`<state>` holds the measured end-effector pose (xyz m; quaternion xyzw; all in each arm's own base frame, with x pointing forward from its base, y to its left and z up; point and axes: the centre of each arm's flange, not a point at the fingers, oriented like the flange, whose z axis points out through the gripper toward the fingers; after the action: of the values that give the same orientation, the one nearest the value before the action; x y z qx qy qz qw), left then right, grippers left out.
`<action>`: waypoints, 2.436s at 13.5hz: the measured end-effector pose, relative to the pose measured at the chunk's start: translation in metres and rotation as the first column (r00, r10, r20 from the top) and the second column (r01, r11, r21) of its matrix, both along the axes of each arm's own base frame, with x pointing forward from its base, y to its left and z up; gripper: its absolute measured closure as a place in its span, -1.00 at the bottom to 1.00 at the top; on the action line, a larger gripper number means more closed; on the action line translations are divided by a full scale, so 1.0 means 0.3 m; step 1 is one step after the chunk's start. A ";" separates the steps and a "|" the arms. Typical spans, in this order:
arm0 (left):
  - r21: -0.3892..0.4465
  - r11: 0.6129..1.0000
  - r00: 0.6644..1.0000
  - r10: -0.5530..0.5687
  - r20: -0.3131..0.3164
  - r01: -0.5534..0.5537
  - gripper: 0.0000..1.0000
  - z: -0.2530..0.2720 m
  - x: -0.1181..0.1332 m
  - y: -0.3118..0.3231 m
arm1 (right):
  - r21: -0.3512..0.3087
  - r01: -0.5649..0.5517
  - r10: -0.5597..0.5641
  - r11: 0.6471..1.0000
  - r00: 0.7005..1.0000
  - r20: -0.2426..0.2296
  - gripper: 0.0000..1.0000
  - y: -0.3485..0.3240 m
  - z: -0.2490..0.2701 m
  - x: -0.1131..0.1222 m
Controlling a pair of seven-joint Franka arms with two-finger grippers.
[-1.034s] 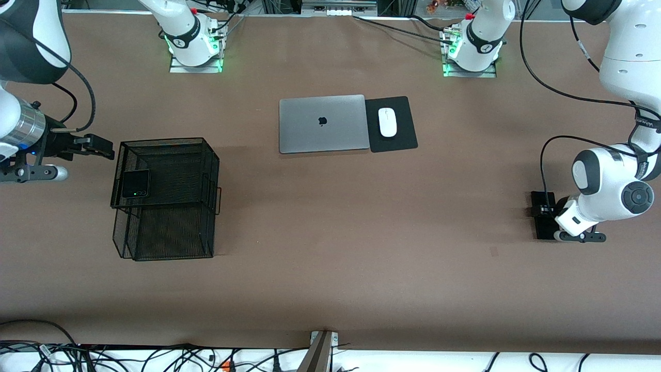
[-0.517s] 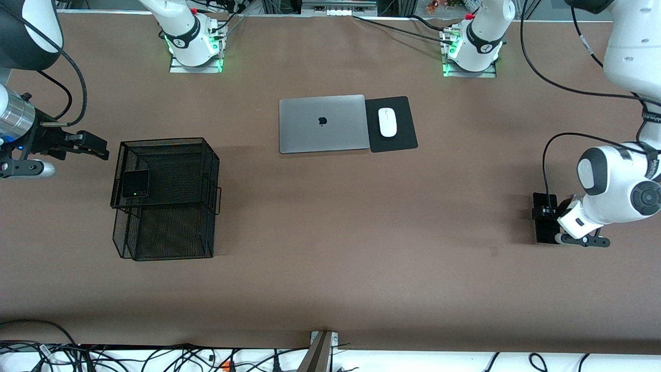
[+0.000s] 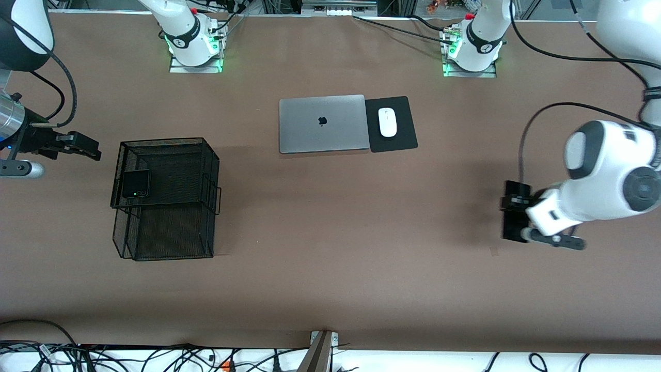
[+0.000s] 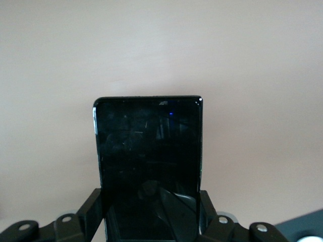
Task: Place phones with both arms
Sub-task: 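Carry the bar phone with the left gripper beside the laptop and set it down, then withdraw the left gripper while the right gripper reaches the bar phone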
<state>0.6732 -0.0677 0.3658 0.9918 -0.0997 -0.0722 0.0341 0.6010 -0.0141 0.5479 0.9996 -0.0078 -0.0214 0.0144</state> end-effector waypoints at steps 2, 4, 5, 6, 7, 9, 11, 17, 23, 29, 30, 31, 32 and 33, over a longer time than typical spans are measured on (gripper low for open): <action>0.005 1.000 1.000 -0.011 -0.023 0.011 -0.56 -0.027 -0.049 -0.291 | 0.000 0.000 0.000 1.000 1.000 -0.007 -1.00 0.000 -0.002 -0.002; 0.027 0.999 0.998 0.029 -0.056 -0.028 -0.56 -0.107 -0.121 -0.563 | 0.000 0.000 0.000 1.000 1.000 -0.011 -1.00 0.002 -0.003 -0.004; 0.034 0.998 0.996 0.061 -0.062 -0.059 -0.56 -0.154 -0.150 -0.674 | 0.000 0.001 -0.001 1.000 1.000 -0.011 -1.00 0.002 -0.003 -0.004; 0.032 0.996 0.994 0.088 -0.061 -0.086 -0.56 -0.203 -0.172 -0.769 | 0.000 0.001 -0.001 1.000 1.000 -0.011 -1.00 0.002 -0.003 -0.004; 0.021 0.994 0.993 0.109 -0.053 -0.108 -0.56 -0.254 -0.189 -0.848 | 0.000 0.002 -0.002 1.000 1.000 -0.012 -1.00 0.001 -0.003 -0.004; -0.012 0.988 0.987 0.156 -0.031 -0.157 -0.56 -0.348 -0.216 -0.970 | -0.001 0.005 -0.005 1.000 1.000 -0.016 -1.00 -0.003 -0.004 -0.006; -0.030 0.976 0.976 0.215 -0.025 -0.215 -0.56 -0.438 -0.261 -1.080 | -0.001 0.004 -0.004 1.000 1.000 -0.018 -1.00 0.000 -0.005 -0.007; -0.014 0.954 0.954 0.299 -0.034 -0.299 -0.56 -0.649 -0.337 -1.192 | -0.001 0.004 -0.004 1.000 1.000 -0.023 -1.00 0.010 -0.006 -0.008; -0.021 0.951 0.951 0.308 -0.016 -0.308 -0.98 -0.625 -0.317 -1.197 | 0.003 -0.019 0.019 1.000 0.999 -0.038 -1.00 0.058 -0.037 0.002; 0.022 0.936 0.936 0.351 0.030 -0.352 -1.00 -0.234 -0.196 -1.051 | 0.019 -0.022 0.022 1.000 1.000 -0.020 -1.00 0.239 -0.112 0.046; 0.039 0.926 0.927 0.373 0.042 -0.374 -1.00 -0.109 -0.172 -0.975 | 0.026 -0.024 0.024 0.999 1.000 -0.012 -1.00 0.288 -0.129 0.054; 0.056 0.917 0.918 0.393 0.052 -0.396 -1.00 0.007 -0.157 -0.893 | 0.033 -0.022 0.022 0.999 1.000 -0.006 -1.00 0.338 -0.148 0.061; 0.078 0.913 0.916 0.397 0.057 -0.401 -1.00 0.114 -0.150 -0.802 | 0.041 -0.015 0.015 0.999 1.000 -0.005 -1.00 0.394 -0.168 0.064; 0.103 0.921 0.927 0.372 0.050 -0.375 -1.00 0.199 -0.152 -0.713 | 0.051 -0.008 0.008 0.999 1.000 0.000 -1.00 0.455 -0.187 0.067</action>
<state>0.6277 -0.2817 0.4256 0.9939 0.0949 -0.0551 -0.0095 0.6209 0.1224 0.4918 0.9997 -0.0033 -0.0217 -0.0111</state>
